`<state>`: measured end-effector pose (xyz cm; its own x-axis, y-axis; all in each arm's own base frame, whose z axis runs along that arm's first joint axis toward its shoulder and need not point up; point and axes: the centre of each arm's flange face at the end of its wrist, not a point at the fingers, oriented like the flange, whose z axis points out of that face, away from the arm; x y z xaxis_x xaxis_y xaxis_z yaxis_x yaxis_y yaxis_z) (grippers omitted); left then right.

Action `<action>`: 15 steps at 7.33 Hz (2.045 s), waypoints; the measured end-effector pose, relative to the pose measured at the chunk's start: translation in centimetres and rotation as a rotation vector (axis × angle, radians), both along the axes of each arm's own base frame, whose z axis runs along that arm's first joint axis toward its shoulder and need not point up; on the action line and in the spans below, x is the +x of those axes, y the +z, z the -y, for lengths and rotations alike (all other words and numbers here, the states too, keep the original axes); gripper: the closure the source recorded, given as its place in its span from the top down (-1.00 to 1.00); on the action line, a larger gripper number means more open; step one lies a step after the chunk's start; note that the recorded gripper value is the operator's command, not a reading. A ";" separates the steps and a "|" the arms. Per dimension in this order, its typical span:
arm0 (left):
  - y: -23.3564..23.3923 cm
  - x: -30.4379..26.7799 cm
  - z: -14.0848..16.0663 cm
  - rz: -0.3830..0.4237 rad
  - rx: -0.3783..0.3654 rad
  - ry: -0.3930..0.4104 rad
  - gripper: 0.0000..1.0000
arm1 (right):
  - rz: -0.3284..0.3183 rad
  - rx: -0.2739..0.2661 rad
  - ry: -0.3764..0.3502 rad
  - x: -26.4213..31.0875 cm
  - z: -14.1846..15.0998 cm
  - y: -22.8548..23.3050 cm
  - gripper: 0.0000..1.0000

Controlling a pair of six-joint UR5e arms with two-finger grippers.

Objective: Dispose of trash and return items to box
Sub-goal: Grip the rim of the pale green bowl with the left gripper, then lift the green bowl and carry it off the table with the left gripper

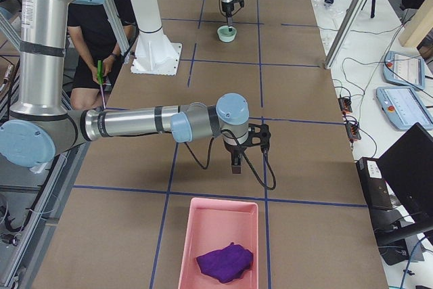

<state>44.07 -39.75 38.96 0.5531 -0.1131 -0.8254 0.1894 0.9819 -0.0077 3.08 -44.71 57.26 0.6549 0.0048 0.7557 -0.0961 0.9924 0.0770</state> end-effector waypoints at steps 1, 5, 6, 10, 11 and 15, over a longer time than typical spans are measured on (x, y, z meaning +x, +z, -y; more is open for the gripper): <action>0.1 0.3 -0.2 0.002 -0.004 0.002 -1.00 | 0.007 0.002 -0.002 -0.1 0.1 -0.2 1.00; -0.3 0.0 -0.7 0.007 -0.010 0.007 -1.00 | 0.010 0.003 -0.007 -0.3 0.2 -0.2 1.00; -2.0 -0.9 -1.0 0.008 -0.012 0.004 -1.00 | 0.008 0.003 -0.011 -0.5 0.2 -0.1 1.00; -6.5 -8.2 2.0 0.039 0.029 -0.043 -1.00 | -0.005 -0.028 -0.023 -0.6 0.4 2.3 1.00; -6.3 -10.9 3.9 0.040 0.055 -0.036 -1.00 | -0.007 -0.042 -0.025 -0.7 1.0 3.2 1.00; -2.0 -20.2 8.0 0.121 0.173 0.004 -1.00 | 0.001 -0.076 0.009 1.3 2.0 5.5 1.00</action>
